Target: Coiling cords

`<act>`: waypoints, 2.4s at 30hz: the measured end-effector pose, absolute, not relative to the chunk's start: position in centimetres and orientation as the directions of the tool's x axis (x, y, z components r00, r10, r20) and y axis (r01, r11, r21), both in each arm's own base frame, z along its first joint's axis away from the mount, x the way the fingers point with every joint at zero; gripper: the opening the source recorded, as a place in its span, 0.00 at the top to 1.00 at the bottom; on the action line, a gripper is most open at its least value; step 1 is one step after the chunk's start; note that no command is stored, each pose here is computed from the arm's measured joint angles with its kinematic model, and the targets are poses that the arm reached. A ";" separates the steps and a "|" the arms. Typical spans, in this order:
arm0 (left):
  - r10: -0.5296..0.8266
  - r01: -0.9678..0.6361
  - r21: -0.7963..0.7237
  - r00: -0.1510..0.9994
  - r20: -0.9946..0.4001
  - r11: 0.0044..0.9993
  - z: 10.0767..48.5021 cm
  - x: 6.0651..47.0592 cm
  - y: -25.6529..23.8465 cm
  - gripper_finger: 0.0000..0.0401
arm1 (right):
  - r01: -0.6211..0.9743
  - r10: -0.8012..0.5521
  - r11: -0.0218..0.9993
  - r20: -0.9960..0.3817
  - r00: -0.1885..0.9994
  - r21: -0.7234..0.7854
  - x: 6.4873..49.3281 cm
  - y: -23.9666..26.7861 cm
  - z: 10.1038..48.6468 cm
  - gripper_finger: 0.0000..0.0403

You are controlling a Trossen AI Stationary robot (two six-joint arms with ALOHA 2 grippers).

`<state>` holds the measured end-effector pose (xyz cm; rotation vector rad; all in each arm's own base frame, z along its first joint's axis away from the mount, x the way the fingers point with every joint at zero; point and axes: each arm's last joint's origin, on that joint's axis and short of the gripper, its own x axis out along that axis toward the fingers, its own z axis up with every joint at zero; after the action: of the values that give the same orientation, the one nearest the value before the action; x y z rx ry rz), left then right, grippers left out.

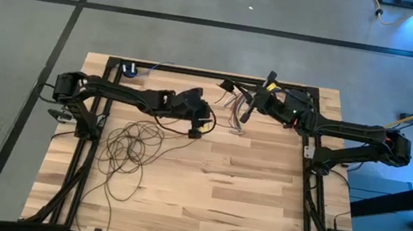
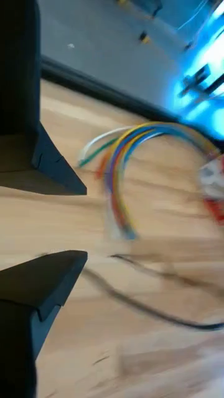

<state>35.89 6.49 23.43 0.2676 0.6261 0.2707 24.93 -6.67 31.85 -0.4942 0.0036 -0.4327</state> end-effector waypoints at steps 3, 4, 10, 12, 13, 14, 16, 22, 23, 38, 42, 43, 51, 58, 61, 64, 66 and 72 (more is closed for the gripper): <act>0.324 -0.168 0.329 0.798 -0.508 0.929 23.0 36.0 6.1 0.63 | 0.402 -0.404 0.792 0.100 0.909 -0.460 24.9 -6.7 31.8 0.99; 0.319 -0.160 0.332 0.802 -0.506 0.930 22.8 36.1 5.9 0.63 | 0.402 -0.404 0.792 0.099 0.909 -0.460 24.9 -6.7 31.8 0.99; 0.289 -0.057 0.382 0.757 -0.587 0.923 22.2 35.6 4.7 0.63 | 0.400 -0.405 0.792 0.094 0.910 -0.461 24.9 -6.7 31.8 0.99; 0.293 -0.045 0.393 0.745 -0.599 0.919 22.4 35.2 4.3 0.63 | 0.400 -0.405 0.792 0.095 0.910 -0.461 24.9 -6.7 31.8 0.99; 0.294 -0.048 0.392 0.747 -0.596 0.919 22.7 35.1 4.2 0.63 | 0.400 -0.405 0.792 0.094 0.910 -0.462 24.9 -6.7 31.8 0.99; 0.292 -0.053 0.387 0.752 -0.591 0.921 22.9 35.1 4.0 0.63 | 0.399 -0.405 0.792 0.093 0.910 -0.462 24.9 -6.7 31.8 0.99; 0.287 -0.069 0.373 0.771 -0.569 0.925 23.2 35.2 3.7 0.63 | 0.400 -0.405 0.792 0.095 0.910 -0.462 24.9 -6.7 31.8 0.99; 0.289 -0.112 0.365 0.830 -0.476 0.924 22.9 36.6 3.7 0.63 | 0.400 -0.405 0.791 0.095 0.910 -0.462 25.0 -6.7 31.8 0.99; 0.292 -0.120 0.366 0.838 -0.461 0.923 22.8 36.9 3.8 0.63 | 0.400 -0.405 0.791 0.095 0.910 -0.462 25.0 -6.7 31.8 0.99; 0.277 -0.077 0.457 0.878 -0.391 0.886 23.9 37.1 1.2 0.63 | 0.397 -0.405 0.792 0.088 0.910 -0.464 25.0 -6.7 31.7 0.99; 0.322 -0.107 0.492 0.868 -0.378 0.864 23.9 37.1 1.8 0.63 | 0.397 -0.405 0.792 0.088 0.910 -0.463 25.0 -6.7 31.7 0.99; 0.330 -0.113 0.492 0.865 -0.379 0.863 23.9 37.1 2.2 0.63 | 0.397 -0.405 0.792 0.088 0.910 -0.463 25.0 -6.7 31.7 0.99; 0.350 -0.153 0.446 0.847 -0.401 0.882 23.2 37.2 4.0 0.63 | 0.397 -0.405 0.792 0.089 0.910 -0.463 25.0 -6.7 31.7 0.99; 0.328 -0.117 0.461 0.852 -0.408 0.879 22.5 37.6 3.4 0.76 | 0.399 -0.404 0.792 0.092 0.910 -0.463 25.0 -6.7 31.7 0.99; 0.328 -0.110 0.464 0.845 -0.422 0.879 22.3 37.6 3.5 0.89 | 0.396 -0.404 0.792 0.086 0.911 -0.464 25.0 -6.7 31.7 0.99; 0.328 -0.099 0.465 0.833 -0.445 0.880 22.0 37.5 3.5 0.98 | 0.394 -0.404 0.792 0.083 0.911 -0.466 25.0 -6.7 31.6 0.99; 0.326 -0.079 0.460 0.810 -0.487 0.884 21.5 37.3 3.4 0.98 | 0.396 -0.405 0.790 0.086 0.910 -0.469 25.0 -6.7 31.7 0.99; 0.311 -0.029 0.387 0.651 -0.692 0.922 19.5 35.7 3.0 0.99 | 0.448 -0.472 0.739 0.088 0.877 -0.503 24.9 -6.9 31.7 0.99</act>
<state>35.72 3.00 19.50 0.3597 0.8435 0.1977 24.87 -6.89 31.68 -0.5403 0.0468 -0.5054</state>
